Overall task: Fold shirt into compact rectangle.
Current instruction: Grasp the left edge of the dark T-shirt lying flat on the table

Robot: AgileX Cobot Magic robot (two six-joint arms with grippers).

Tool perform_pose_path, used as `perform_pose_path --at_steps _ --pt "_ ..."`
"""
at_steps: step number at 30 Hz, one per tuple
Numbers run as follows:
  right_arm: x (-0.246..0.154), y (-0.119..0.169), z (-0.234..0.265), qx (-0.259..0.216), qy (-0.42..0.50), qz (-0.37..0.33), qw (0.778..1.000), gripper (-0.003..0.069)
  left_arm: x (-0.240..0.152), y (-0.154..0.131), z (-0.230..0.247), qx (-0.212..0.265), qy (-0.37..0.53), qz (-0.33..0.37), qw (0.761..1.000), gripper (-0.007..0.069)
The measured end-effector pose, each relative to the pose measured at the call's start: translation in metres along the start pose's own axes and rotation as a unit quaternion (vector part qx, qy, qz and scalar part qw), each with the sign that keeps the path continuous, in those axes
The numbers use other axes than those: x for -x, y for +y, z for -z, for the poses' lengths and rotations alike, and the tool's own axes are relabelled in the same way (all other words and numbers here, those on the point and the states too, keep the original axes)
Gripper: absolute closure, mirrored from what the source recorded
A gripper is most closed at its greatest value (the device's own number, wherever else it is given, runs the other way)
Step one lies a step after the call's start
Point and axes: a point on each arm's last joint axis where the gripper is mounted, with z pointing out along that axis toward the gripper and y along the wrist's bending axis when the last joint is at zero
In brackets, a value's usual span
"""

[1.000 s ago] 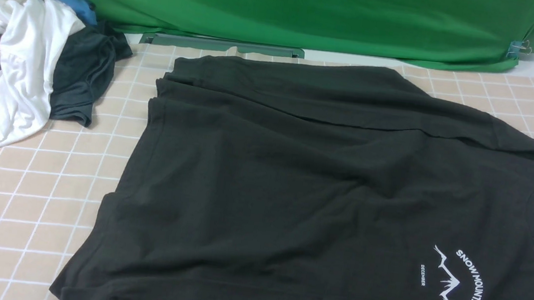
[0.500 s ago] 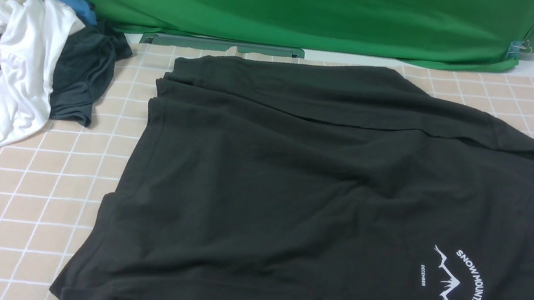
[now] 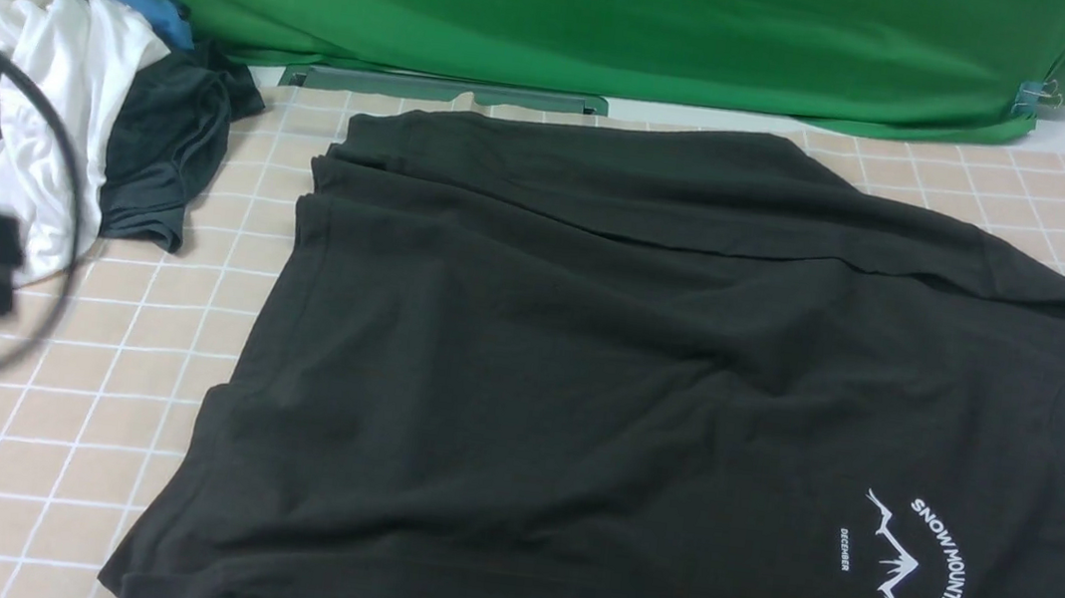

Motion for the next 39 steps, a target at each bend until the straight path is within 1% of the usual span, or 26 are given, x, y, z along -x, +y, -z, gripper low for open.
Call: perform_pose_path --at_steps 2,4,5,6,7,8,9,10,11,12,13,14,15,17,21,22,25,26,27,28,29,30,33,35,39 --pt "0.006 0.004 -0.001 0.000 0.016 -0.005 1.000 0.0473 -0.013 0.001 -0.016 -0.008 0.039 -0.007 0.999 0.0606" --pt "0.021 0.011 -0.003 0.002 0.034 -0.004 0.999 0.0533 -0.029 0.001 -0.029 -0.012 0.070 -0.011 0.997 0.0610" --pt "0.027 0.015 -0.005 0.001 0.053 -0.002 0.999 0.0575 -0.038 0.000 -0.035 -0.016 0.088 -0.015 0.996 0.0610" --pt "0.033 0.018 -0.007 0.002 0.060 -0.001 0.998 0.0588 -0.043 0.000 -0.039 -0.016 0.098 -0.015 0.995 0.0610" --pt "0.043 0.024 -0.013 -0.002 0.098 0.007 0.995 0.0617 -0.055 -0.001 -0.047 -0.020 0.120 -0.020 0.992 0.0610" --pt "0.050 0.028 -0.018 -0.019 0.119 0.015 0.993 0.0620 -0.063 -0.002 -0.051 -0.020 0.136 -0.023 0.990 0.0610" --pt "0.056 0.032 -0.024 -0.007 0.156 0.024 0.987 0.0620 -0.070 -0.004 -0.054 -0.018 0.149 -0.028 0.988 0.0610" --pt "0.061 0.035 -0.032 -0.031 0.180 0.037 0.982 0.0620 -0.074 -0.004 -0.057 -0.010 0.161 -0.032 0.986 0.0610" --pt "0.061 0.036 -0.039 -0.014 0.213 0.043 0.976 0.0620 -0.076 -0.005 -0.058 -0.003 0.167 -0.035 0.985 0.0610" --pt "0.064 0.039 -0.047 -0.016 0.246 0.058 0.967 0.0620 -0.078 -0.005 -0.061 0.006 0.176 -0.043 0.983 0.0610" --pt "0.066 0.042 -0.056 -0.031 0.272 0.077 0.959 0.0620 -0.079 -0.005 -0.064 0.017 0.185 -0.056 0.981 0.0610" --pt "0.069 0.044 -0.061 -0.015 0.296 0.084 0.951 0.0620 -0.079 -0.005 -0.067 0.025 0.192 -0.066 0.979 0.0610" --pt "0.068 0.045 -0.075 -0.015 0.336 0.100 0.936 0.0620 -0.080 -0.005 -0.072 0.034 0.207 -0.080 0.974 0.0610" --pt "0.066 0.048 -0.089 -0.009 0.373 0.114 0.921 0.0620 -0.080 -0.007 -0.082 0.035 0.222 -0.088 0.970 0.0609" --pt "0.059 0.052 -0.104 0.007 0.404 0.110 0.908 0.0621 -0.079 -0.012 -0.098 0.017 0.231 -0.118 0.966 0.0597" --pt "0.056 0.053 -0.107 0.012 0.411 0.107 0.905 0.0621 -0.079 -0.013 -0.103 0.016 0.233 -0.127 0.964 0.0583" --pt "0.051 0.055 -0.109 0.028 0.424 0.103 0.899 0.0621 -0.076 -0.012 -0.113 0.024 0.227 -0.147 0.962 0.0505" --pt "0.051 0.056 -0.110 0.032 0.426 0.104 0.898 0.0621 -0.075 -0.011 -0.116 0.028 0.223 -0.152 0.962 0.0467" --pt "0.050 0.057 -0.110 0.036 0.428 0.105 0.897 0.0621 -0.074 -0.010 -0.120 0.031 0.219 -0.154 0.963 0.0407" --pt "0.049 0.058 -0.110 0.039 0.429 0.105 0.897 0.0621 -0.073 -0.010 -0.123 0.032 0.215 -0.156 0.964 0.0372" --pt "0.049 0.058 -0.110 0.040 0.429 0.104 0.896 0.0621 -0.073 -0.010 -0.124 0.032 0.215 -0.156 0.964 0.0354" --pt "0.049 0.058 -0.110 0.041 0.429 0.104 0.896 0.0621 -0.073 -0.010 -0.128 0.035 0.219 -0.152 0.963 0.0277" --pt "0.049 0.058 -0.110 0.041 0.427 0.104 0.897 0.0621 -0.075 -0.008 -0.137 0.042 0.230 -0.144 0.961 0.0190" --pt "0.049 0.058 -0.110 0.041 0.427 0.104 0.897 0.0621 -0.076 -0.006 -0.144 0.047 0.237 -0.145 0.959 0.0153" --pt "0.049 0.058 -0.110 0.041 0.427 0.104 0.897 0.0621 -0.076 -0.005 -0.152 0.052 0.248 -0.146 0.956 0.0139"
